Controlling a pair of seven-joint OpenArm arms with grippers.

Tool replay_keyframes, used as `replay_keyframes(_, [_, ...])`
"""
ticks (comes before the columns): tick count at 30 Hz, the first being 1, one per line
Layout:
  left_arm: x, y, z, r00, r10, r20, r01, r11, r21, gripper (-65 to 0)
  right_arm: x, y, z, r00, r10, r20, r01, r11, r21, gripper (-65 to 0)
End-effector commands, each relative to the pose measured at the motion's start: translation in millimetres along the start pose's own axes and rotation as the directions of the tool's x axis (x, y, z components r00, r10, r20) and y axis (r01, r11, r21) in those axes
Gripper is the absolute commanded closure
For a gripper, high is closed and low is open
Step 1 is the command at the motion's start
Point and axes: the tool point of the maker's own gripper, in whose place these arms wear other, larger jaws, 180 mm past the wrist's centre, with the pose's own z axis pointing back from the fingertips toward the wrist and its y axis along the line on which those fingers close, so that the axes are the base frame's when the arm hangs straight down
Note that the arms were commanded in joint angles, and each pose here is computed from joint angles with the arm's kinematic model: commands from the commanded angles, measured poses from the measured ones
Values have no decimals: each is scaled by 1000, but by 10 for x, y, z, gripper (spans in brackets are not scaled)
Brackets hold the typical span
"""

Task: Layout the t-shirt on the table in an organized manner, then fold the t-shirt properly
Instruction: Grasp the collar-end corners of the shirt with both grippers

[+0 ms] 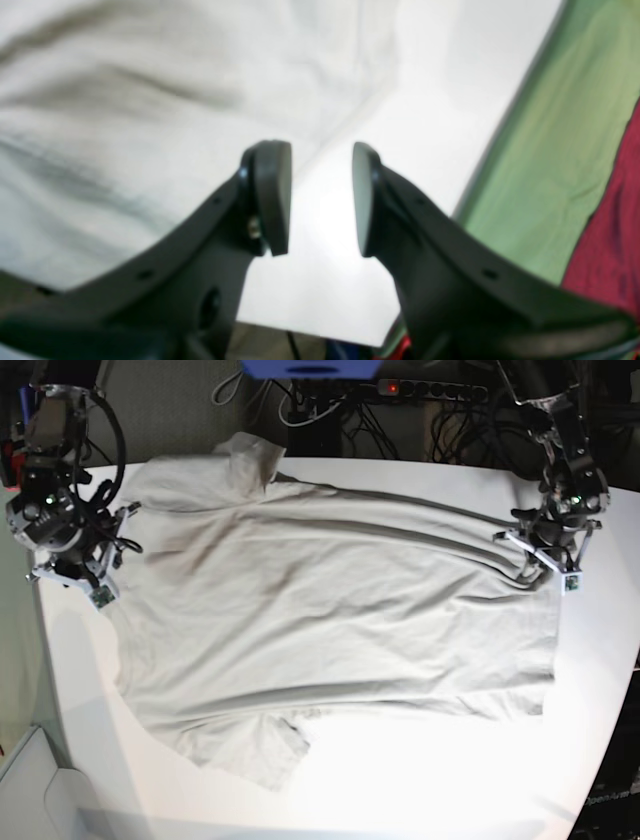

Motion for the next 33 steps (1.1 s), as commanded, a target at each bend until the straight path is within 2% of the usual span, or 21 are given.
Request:
replay_keyframes(1, [-567, 117, 73, 969, -34, -245, 49, 997, 55, -5, 4, -61, 51, 1000, 7, 1, -7, 1000, -21, -214])
replay_keyframes(4, [-448, 116, 145, 974, -47, -222, 62, 996, 63, -5, -202, 66, 43, 998, -1, -70, 1, 1000, 6, -215])
replay_keyframes(10, [-331, 110, 191, 979, -57, -196, 72, 995, 67, -5, -460, 244, 61, 990, -57, -128, 62, 998, 31, -215])
replay_keyframes(13, [-311, 102, 184, 980, -58, -192, 72, 995, 66, -5, -561, 342, 70, 987, -57, -150, 65, 997, 51, -216])
replay_keyframes(17, [-311, 90, 174, 979, -59, -193, 72, 995, 63, -5, -603, 402, 72, 985, -54, -161, 66, 996, 64, -285])
replay_keyframes(22, [-306, 90, 176, 980, -59, -192, 73, 995, 63, -5, -641, 449, 77, 984, -56, -166, 70, 995, 75, -431])
replay_keyframes(33, [-304, 84, 177, 980, -59, -191, 72, 995, 62, -5, -524, 679, 21, 987, -73, -141, 91, 988, 126, -435])
